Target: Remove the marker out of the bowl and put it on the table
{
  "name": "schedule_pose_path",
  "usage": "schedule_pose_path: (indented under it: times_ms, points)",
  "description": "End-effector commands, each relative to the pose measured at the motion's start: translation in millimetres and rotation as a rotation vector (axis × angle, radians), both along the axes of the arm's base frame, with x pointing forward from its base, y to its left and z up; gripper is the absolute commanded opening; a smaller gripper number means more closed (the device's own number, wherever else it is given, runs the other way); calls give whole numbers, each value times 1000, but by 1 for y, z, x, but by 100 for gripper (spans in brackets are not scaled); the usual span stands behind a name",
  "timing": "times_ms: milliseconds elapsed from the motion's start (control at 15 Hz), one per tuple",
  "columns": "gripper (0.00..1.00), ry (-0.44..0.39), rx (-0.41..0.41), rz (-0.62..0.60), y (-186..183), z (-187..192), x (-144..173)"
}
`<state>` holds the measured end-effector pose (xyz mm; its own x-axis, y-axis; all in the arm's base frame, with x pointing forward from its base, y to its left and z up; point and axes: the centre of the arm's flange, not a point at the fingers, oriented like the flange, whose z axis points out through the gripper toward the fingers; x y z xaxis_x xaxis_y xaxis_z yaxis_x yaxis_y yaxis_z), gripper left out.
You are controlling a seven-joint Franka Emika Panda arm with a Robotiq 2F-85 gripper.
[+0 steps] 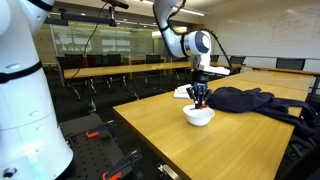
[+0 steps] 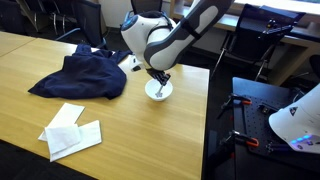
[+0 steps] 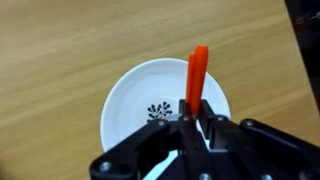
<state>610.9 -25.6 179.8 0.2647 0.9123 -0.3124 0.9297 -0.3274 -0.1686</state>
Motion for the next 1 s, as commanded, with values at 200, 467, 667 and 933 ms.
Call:
schedule_pose_path:
  times_ms: [200,467,667,933]
  points:
    - [4,-125,-25,-275,-36,51,-24]
    - [4,-156,9,-489,-88,33,-16]
    - [4,-201,58,-638,-121,31,-13]
    - [4,-283,107,-834,-150,32,1]
